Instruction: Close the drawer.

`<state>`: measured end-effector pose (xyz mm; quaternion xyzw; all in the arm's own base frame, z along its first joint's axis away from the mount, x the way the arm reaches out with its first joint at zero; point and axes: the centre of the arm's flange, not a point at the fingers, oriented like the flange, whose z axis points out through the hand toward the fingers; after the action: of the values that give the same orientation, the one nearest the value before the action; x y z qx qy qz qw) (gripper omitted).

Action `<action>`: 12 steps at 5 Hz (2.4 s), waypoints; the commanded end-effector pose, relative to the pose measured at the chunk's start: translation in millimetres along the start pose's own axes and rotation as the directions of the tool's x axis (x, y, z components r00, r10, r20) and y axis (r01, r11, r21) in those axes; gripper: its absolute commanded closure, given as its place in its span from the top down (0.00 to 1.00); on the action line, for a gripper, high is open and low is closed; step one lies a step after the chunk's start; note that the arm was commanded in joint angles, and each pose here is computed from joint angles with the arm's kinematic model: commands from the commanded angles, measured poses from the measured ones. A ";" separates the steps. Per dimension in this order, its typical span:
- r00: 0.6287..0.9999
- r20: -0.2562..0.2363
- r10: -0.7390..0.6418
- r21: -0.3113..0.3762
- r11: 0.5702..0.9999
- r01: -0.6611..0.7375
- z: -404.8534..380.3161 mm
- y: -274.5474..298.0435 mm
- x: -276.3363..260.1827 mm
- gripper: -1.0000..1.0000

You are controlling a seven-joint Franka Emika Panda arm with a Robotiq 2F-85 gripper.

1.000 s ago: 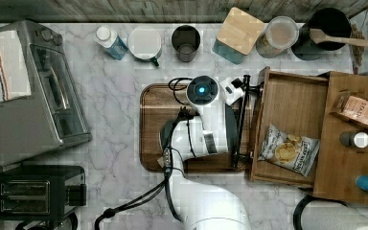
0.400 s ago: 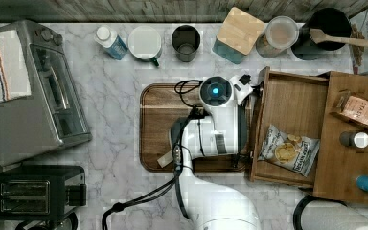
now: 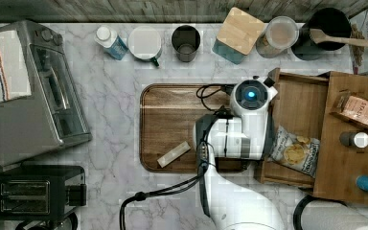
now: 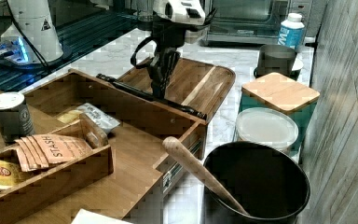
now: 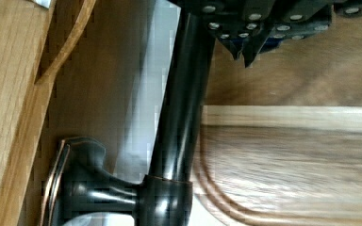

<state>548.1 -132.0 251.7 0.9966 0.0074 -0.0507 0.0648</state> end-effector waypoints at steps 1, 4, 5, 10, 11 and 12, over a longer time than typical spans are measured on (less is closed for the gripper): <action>0.970 -0.087 0.226 0.025 0.974 -0.224 -25.3 245.0 -44.2 0.00; 0.953 -0.119 0.279 -0.183 0.937 -0.297 -52.3 297.7 -72.1 0.00; 0.953 -0.119 0.279 -0.183 0.937 -0.297 -52.3 297.8 -72.1 0.00; 0.953 -0.119 0.279 -0.183 0.937 -0.298 -52.4 297.8 -72.1 0.00; 0.953 -0.119 0.279 -0.183 0.937 -0.297 -52.3 297.7 -72.1 0.00; 0.953 -0.119 0.279 -0.183 0.937 -0.298 -52.4 297.8 -72.1 0.00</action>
<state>531.0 -287.4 251.5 0.9940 -0.0076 -0.0571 0.0930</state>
